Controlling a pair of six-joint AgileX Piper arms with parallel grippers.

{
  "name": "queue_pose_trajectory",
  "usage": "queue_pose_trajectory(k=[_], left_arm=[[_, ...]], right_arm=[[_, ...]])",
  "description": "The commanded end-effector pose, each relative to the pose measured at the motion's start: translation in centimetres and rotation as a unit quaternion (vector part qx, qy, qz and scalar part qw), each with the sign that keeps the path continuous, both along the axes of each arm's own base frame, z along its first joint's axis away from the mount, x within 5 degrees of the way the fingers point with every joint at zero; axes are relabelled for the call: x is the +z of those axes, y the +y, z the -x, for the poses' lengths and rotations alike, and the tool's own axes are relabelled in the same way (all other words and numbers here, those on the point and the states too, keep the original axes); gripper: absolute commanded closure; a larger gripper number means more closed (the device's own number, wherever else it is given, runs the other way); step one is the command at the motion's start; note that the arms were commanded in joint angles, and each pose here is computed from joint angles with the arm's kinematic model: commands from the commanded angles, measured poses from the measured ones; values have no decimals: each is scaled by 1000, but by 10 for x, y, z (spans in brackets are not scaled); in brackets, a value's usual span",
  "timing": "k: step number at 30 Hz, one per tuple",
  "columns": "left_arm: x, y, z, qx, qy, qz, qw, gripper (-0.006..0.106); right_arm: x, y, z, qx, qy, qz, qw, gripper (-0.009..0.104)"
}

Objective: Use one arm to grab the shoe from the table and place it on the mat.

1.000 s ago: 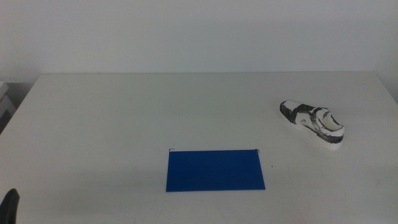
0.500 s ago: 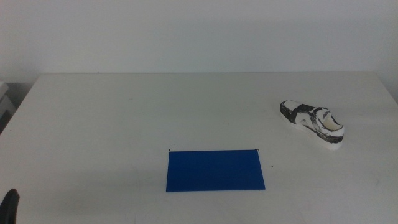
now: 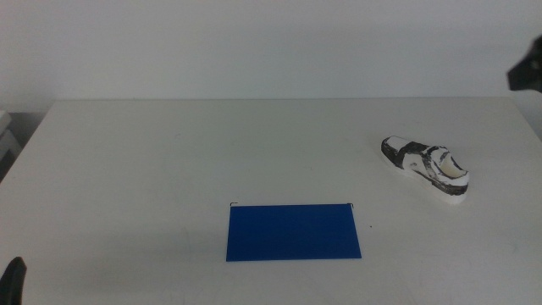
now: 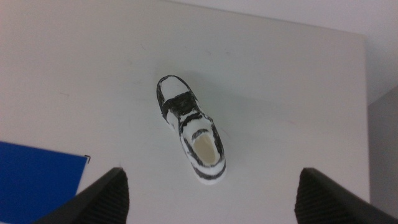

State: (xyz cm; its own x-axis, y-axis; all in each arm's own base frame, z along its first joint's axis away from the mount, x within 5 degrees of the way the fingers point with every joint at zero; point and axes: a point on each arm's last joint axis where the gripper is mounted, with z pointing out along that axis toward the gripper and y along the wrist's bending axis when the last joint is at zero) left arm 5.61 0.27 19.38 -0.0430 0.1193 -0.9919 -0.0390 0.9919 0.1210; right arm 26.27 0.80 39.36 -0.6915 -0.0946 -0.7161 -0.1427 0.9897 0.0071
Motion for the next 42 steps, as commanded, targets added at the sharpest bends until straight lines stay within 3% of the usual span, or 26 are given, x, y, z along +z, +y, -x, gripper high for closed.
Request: queue_pose_trajectory(k=[1,8,14,17,23,37,42], left_arm=[[6,-1,0,-5,-42,5,999,7],[6,-1,0,-5,-42,5,999,7],[6,-1,0,-5,-42,5,999,7],[6,-1,0,-5,-42,5,999,7],[6,-1,0,-5,-42,5,999,7],[6,-1,0,-5,-42,5,999,7],[6,-1,0,-5,-42,5,999,7]], right_arm=[[11,-2,-26,2,-19,7,1000,8],[-7,1,-90,0,35,13,999,8],[-39,19,-132,88,70,77,991,8],[-64,24,-146,118,94,94,984,8],[-107,32,-164,136,146,96,975,8],[-165,44,-180,165,209,101,959,8],[-176,44,-180,169,232,113,951,15]])
